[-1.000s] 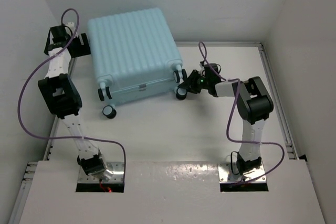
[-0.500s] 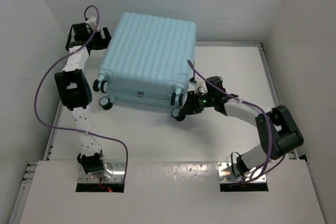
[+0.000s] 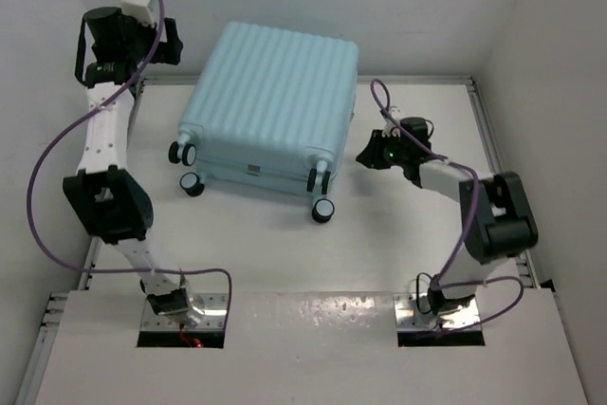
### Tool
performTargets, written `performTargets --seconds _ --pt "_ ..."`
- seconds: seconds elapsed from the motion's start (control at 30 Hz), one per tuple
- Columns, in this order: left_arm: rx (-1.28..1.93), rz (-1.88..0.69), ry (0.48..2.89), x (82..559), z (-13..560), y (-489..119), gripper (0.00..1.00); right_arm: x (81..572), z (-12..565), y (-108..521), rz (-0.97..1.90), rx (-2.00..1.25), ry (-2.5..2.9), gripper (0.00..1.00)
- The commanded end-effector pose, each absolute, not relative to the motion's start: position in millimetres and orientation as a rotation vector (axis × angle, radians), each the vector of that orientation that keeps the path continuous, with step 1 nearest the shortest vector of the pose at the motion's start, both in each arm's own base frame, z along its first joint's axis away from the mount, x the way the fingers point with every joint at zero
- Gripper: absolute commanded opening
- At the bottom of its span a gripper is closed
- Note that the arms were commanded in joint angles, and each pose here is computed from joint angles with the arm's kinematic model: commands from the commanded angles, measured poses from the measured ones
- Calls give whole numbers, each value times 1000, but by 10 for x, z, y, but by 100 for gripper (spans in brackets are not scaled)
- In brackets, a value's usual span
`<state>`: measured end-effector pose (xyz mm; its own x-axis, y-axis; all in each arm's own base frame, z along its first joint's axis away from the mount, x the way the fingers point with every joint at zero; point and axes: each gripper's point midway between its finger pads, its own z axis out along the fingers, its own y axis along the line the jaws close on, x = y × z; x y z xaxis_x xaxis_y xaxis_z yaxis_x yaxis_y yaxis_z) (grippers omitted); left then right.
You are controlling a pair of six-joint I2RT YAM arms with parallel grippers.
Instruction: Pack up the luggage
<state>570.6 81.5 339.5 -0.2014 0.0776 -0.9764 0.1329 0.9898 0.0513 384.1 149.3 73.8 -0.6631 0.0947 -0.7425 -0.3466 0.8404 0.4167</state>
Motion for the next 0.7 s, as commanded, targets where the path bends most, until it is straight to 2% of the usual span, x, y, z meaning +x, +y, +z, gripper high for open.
performTargets --seconds 0.0,0.03,0.07,0.13,0.33,0.4,0.43,0.47,0.57,0.67 --pt "420 -60 1845 5068 3430 122 100 4395 1033 1803 719 -207 2015 22" --pt "431 -48 1829 5032 3503 121 100 4460 1064 1881 731 -218 1992 22" --pt "441 -90 1916 4878 3334 27 100 4499 913 1965 753 -229 2012 22" --pt "458 -165 1956 4696 3320 -82 100 4555 1165 2289 824 -294 1919 22" --pt "338 -325 2091 4320 3146 -26 100 3915 1598 3186 964 -544 1716 23" --pt "336 -360 2131 4204 3077 -68 100 3567 1717 3581 1047 -643 1648 24" --pt "384 -353 2136 4146 3071 -116 97 3492 1841 3683 1065 -665 1590 24" --pt "411 -350 2160 4096 3019 -151 97 3229 1889 3935 1115 -725 1555 24" --pt "487 -345 2226 3921 2910 -176 97 2879 2084 4279 1178 -812 1448 25" --pt "565 -349 2235 3803 2923 -162 100 2749 2249 4382 1188 -836 1388 30"
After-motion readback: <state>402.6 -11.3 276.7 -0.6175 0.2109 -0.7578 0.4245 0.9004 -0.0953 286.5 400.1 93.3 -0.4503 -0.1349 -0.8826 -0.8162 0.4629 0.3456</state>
